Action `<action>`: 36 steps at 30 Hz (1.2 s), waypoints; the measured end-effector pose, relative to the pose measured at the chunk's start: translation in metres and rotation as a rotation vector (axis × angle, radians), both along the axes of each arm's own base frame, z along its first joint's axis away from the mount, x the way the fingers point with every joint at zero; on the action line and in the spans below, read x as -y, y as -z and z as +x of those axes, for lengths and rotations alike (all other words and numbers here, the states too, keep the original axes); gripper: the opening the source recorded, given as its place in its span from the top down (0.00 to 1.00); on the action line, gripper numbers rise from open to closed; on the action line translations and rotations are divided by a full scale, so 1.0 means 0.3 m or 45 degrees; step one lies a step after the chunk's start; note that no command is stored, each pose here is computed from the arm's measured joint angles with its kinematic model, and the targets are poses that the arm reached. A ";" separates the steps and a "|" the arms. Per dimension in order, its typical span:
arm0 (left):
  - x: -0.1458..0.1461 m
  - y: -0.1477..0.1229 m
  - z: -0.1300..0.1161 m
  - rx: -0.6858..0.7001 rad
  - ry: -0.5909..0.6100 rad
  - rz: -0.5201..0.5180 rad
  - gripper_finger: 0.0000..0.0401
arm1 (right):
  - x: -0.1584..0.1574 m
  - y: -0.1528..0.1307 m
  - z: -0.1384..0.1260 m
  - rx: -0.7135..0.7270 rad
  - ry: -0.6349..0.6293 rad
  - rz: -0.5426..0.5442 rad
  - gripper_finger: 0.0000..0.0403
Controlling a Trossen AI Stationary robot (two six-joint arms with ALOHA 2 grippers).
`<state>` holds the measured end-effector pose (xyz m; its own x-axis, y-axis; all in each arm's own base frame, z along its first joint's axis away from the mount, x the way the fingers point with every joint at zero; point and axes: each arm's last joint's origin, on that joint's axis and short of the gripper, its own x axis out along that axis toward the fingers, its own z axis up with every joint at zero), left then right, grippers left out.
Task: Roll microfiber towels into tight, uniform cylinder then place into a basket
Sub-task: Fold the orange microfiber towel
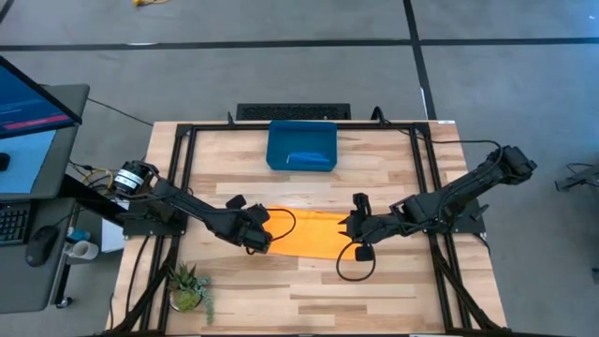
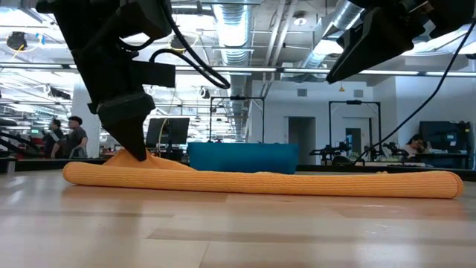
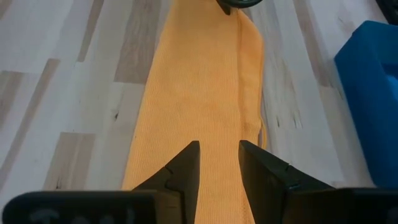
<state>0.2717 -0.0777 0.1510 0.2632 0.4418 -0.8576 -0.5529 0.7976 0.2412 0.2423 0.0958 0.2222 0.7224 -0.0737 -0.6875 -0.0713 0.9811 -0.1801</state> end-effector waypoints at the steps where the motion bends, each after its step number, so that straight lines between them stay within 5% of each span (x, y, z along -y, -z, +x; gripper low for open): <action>1: -0.001 0.000 -0.003 -0.012 -0.003 0.005 0.78 | 0.000 0.000 0.000 0.000 0.000 0.000 0.67; 17: -0.010 0.001 -0.019 -0.060 -0.020 0.066 0.70 | 0.000 0.000 0.000 0.001 0.000 0.000 0.67; 36: -0.010 0.014 -0.005 -0.012 0.021 0.030 0.87 | 0.000 0.000 0.000 0.002 0.000 0.001 0.67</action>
<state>0.2702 -0.0746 0.1468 0.2626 0.4579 -0.8493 -0.5376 0.8004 0.2653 0.2424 0.0958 0.2223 0.7233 -0.0730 -0.6867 -0.0714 0.9812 -0.1796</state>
